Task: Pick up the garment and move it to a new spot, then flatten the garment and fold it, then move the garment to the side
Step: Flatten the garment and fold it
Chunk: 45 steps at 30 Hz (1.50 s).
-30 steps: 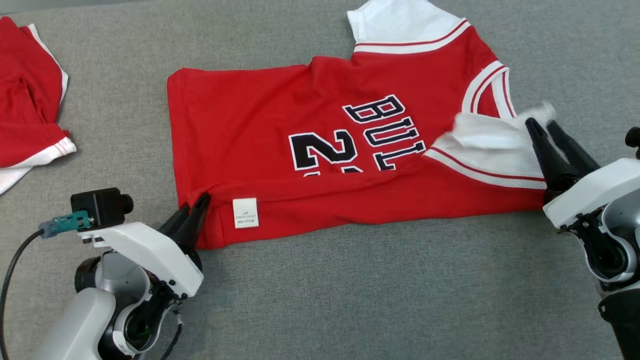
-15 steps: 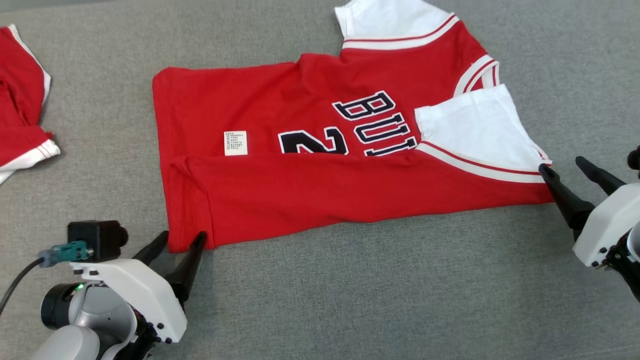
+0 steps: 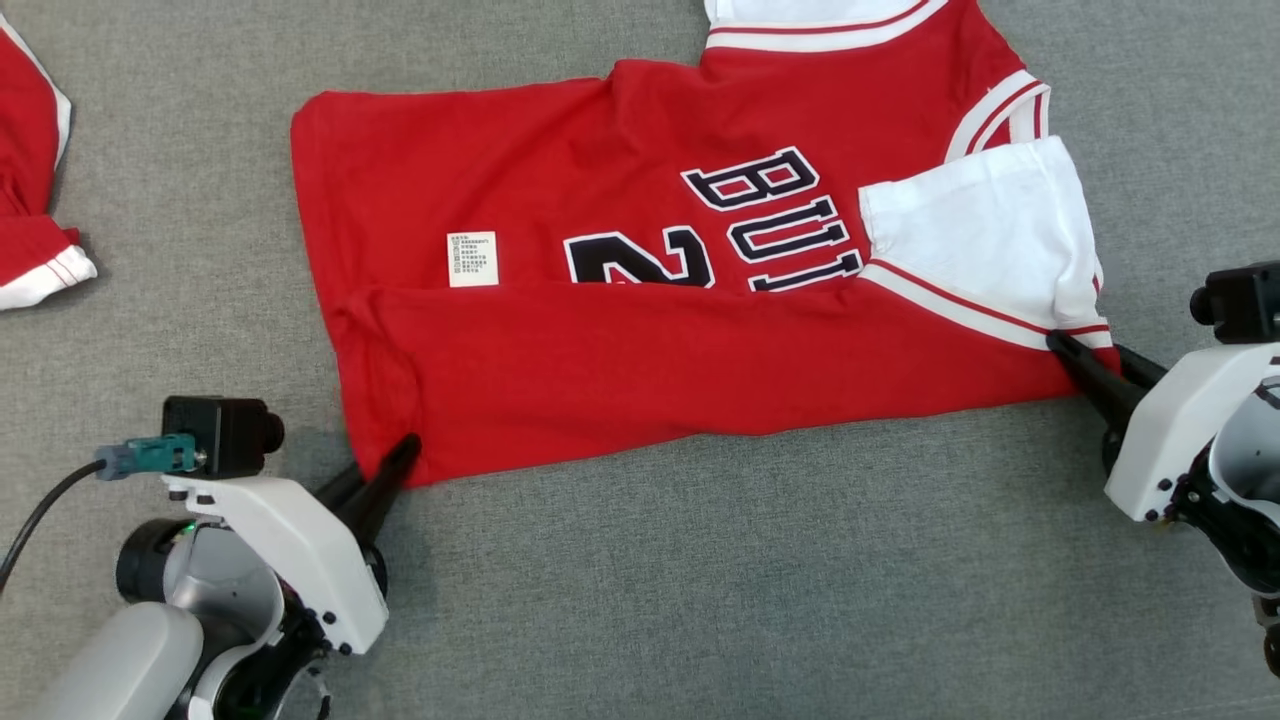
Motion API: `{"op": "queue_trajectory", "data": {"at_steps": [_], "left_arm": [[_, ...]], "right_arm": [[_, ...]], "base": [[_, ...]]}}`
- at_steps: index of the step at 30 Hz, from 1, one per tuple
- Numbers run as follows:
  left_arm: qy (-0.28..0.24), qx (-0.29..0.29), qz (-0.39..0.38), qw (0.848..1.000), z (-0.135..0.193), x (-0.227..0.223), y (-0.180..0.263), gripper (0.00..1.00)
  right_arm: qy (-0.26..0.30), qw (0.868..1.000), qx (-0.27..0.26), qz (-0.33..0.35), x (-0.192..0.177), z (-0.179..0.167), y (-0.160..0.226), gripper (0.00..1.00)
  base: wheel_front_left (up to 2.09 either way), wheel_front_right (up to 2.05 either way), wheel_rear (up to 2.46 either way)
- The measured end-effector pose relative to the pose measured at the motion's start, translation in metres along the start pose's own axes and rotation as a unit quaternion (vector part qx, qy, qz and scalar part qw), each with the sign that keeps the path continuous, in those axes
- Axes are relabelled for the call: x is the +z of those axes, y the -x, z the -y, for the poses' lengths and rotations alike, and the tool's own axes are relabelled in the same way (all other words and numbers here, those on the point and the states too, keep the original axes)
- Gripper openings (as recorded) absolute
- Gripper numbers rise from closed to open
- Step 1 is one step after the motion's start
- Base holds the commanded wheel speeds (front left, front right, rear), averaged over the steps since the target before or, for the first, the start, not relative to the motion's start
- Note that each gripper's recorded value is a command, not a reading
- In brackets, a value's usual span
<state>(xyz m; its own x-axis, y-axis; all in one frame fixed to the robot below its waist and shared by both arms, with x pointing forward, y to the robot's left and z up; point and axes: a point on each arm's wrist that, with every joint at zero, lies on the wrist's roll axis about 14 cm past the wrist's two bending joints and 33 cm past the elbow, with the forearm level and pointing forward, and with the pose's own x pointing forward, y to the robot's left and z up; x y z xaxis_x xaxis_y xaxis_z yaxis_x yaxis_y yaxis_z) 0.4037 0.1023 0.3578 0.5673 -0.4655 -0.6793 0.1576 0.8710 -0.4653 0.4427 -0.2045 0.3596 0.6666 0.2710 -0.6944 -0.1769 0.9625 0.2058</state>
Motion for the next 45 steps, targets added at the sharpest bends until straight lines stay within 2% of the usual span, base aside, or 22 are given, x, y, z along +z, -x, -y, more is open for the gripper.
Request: {"op": "queue_trajectory", "data": {"at_steps": [5,10,14,19,20,21,22,25,29,35,39,45], "left_arm": [[0.023,-0.024,-0.006,0.999,0.009,-0.006,0.016,0.0],[0.025,-0.052,-0.005,0.998,0.022,-0.007,0.046,0.0],[0.035,-0.059,-0.027,0.997,0.025,-0.026,0.062,0.0],[0.066,-0.053,-0.05,0.995,0.029,-0.057,0.064,0.01],[0.067,-0.046,-0.042,0.996,0.027,-0.058,0.063,0.58],[0.06,-0.038,-0.035,0.997,0.025,-0.057,0.062,1.0],[0.045,-0.029,-0.028,0.998,0.022,-0.054,0.062,1.0],[-0.001,0.0,0.019,1.0,0.011,-0.027,0.066,1.0],[-0.043,-0.002,0.093,0.995,0.016,0.036,0.063,1.0],[-0.08,0.003,0.108,0.991,0.012,0.09,0.022,1.0],[-0.089,0.005,0.056,0.994,0.003,0.081,-0.007,1.0],[-0.117,0.016,0.02,0.993,-0.008,0.077,-0.019,1.0]], "right_arm": [[-0.034,0.999,0.011,0.011,0.006,0.002,0.018,0.0],[-0.041,0.999,0.013,0.026,0.017,0.01,0.05,0.0],[-0.053,0.998,0.014,-0.009,-0.007,0.014,0.067,0.0],[-0.071,0.996,0.002,-0.052,-0.043,0.019,0.07,0.0],[-0.071,0.996,-0.001,-0.049,-0.044,0.019,0.069,0.22],[-0.069,0.996,-0.001,-0.047,-0.043,0.018,0.069,0.56],[-0.06,0.997,0.0,-0.047,-0.041,0.017,0.069,1.0],[-0.026,0.999,0.003,-0.022,-0.016,0.016,0.071,1.0],[0.036,0.998,0.009,0.055,0.06,0.012,0.064,1.0],[0.073,0.989,-0.005,0.127,0.153,0.008,0.014,1.0],[0.057,0.993,0.03,0.1,0.162,-0.023,-0.046,1.0],[0.07,0.993,0.026,0.086,0.177,-0.035,-0.098,1.0]], "base": [[0.0,0.0,0.0],[0.0,0.0,0.0],[0.0,0.0,0.0],[0.0,0.0,0.0],[0.0,0.0,0.0],[0.0,0.0,0.0],[0.0,0.0,0.0],[0.0,0.0,0.0],[0.0,0.0,0.0],[0.0,0.0,0.0],[0.0,0.0,0.0],[0.0,0.0,0.0]]}}
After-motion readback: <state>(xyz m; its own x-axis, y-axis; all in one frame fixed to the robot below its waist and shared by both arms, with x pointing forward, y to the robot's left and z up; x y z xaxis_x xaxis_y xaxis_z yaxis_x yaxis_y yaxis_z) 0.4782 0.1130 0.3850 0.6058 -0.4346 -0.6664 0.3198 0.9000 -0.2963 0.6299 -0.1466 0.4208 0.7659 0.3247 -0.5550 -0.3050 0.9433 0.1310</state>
